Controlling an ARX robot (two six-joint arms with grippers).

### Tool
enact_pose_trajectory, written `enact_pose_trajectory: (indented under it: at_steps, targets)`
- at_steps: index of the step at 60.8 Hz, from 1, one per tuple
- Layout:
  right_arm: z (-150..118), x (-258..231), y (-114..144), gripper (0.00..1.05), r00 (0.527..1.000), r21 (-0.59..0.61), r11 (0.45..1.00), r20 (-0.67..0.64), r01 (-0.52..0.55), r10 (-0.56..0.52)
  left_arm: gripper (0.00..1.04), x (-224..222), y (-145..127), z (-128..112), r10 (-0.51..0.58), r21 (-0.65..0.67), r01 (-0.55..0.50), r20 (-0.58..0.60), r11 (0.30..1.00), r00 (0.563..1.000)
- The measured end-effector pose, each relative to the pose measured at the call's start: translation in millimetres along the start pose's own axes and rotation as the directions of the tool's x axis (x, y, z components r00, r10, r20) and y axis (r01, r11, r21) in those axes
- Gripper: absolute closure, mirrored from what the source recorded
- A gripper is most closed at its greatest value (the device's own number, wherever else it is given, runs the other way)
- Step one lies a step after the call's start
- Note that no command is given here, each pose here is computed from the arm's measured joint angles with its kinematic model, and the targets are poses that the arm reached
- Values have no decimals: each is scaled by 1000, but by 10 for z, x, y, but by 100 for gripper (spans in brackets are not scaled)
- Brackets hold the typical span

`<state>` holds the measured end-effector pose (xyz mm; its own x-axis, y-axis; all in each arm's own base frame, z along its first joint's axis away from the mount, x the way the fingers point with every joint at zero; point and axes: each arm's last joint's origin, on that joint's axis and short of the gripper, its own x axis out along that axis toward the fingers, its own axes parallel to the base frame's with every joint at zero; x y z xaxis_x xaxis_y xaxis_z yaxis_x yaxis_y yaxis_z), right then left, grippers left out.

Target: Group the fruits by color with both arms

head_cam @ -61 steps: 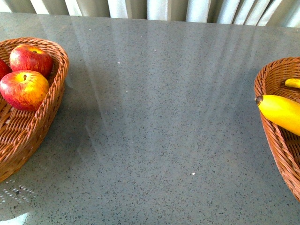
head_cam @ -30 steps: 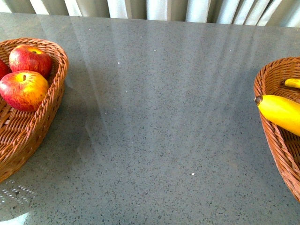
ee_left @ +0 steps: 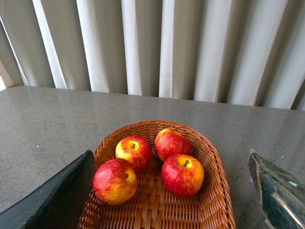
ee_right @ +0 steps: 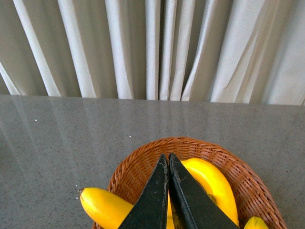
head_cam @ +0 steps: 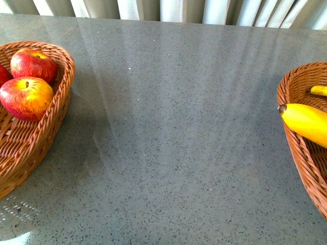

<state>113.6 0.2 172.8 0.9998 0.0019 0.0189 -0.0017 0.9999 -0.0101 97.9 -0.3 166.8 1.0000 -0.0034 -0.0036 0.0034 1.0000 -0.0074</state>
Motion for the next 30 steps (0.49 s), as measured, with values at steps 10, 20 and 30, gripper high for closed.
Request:
enact_pose_trajectory:
  at_steps: [10, 20, 30]
  targets:
    - [-1, -33, 0, 103, 1000, 0, 1000, 0, 0, 0, 9, 0, 0, -1, 0, 0, 0, 0, 1000, 1000]
    - [-7, -72, 0, 103, 1000, 0, 1000, -2, 0, 0, 9, 0, 0, -1, 0, 0, 0, 0, 1000, 1000]
    - [-30, -165, 0, 103, 1000, 0, 1000, -6, 0, 0, 9, 0, 0, -1, -1, 0, 1, 0, 1000, 1000]
